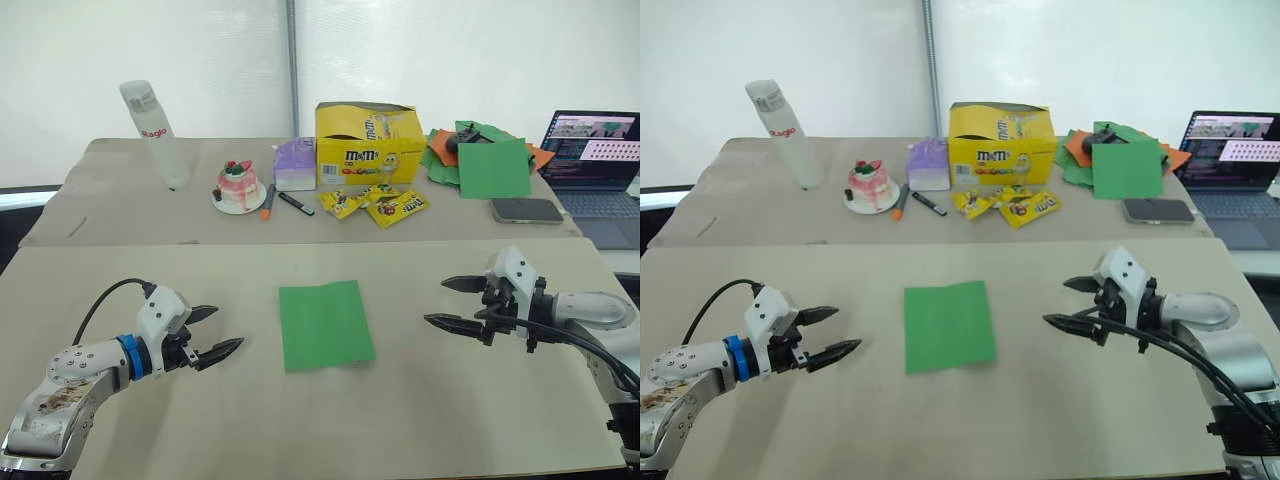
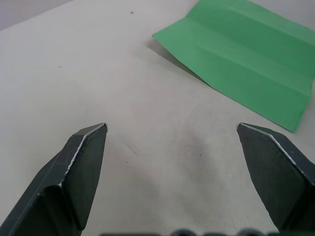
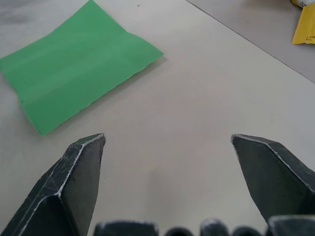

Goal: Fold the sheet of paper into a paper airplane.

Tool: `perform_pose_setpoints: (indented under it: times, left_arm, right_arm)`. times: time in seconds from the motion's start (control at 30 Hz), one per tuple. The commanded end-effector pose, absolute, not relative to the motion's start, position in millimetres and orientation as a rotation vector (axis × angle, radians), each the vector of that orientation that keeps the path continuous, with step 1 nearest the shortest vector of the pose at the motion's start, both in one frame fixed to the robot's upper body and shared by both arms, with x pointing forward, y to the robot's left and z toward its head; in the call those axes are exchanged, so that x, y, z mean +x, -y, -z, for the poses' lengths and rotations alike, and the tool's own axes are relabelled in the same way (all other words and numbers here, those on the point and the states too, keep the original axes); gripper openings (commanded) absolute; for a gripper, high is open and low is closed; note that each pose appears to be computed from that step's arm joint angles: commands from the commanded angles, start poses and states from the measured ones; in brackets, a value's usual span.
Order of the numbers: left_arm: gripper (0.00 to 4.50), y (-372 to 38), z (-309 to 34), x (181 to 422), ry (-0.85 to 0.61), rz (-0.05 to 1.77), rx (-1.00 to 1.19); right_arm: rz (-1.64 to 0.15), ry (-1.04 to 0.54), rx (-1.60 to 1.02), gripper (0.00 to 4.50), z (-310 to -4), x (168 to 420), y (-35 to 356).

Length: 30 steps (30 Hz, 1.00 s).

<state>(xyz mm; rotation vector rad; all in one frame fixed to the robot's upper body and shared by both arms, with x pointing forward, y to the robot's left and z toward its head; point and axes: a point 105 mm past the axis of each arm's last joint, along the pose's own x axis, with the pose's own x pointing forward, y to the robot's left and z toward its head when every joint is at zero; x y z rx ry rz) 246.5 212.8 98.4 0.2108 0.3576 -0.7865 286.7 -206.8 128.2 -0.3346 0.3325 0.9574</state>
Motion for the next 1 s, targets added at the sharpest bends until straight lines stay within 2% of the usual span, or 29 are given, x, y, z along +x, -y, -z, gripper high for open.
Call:
perform_pose_setpoints:
  times: [0.03,0.17,0.3,0.33,0.63,0.7,0.73,1.0]
  left_arm:
    - [4.47,-210,-113,256,-0.291,0.804,0.226]
    - [4.47,-169,-137,273,-0.167,0.972,0.274]
    - [3.34,-145,-139,284,-0.154,1.077,0.326]
    - [2.96,-140,-136,284,-0.161,1.100,0.343]
    - [0.01,-122,-85,301,-0.271,1.048,0.429]
    - [0.00,-117,-78,299,-0.283,1.052,0.441]
    - [0.00,-115,-74,298,-0.290,1.051,0.439]
    - [0.00,-111,-46,289,-0.367,1.015,0.453]
  right_arm:
    - [-0.951,-0.295,-0.365,4.50,-136,287,207]
    - [-0.984,-0.312,-0.419,4.50,-136,277,195]
    - [-1.014,-0.317,-0.470,4.50,-134,270,180]
    - [-1.010,-0.317,-0.474,3.95,-134,269,178]
    - [-0.965,-0.317,-0.405,0.94,-128,275,166]
    - [-0.962,-0.322,-0.406,0.24,-123,278,162]
    - [-0.962,-0.326,-0.406,0.05,-120,279,160]
    - [-1.021,-0.424,-0.509,0.05,-83,289,138]
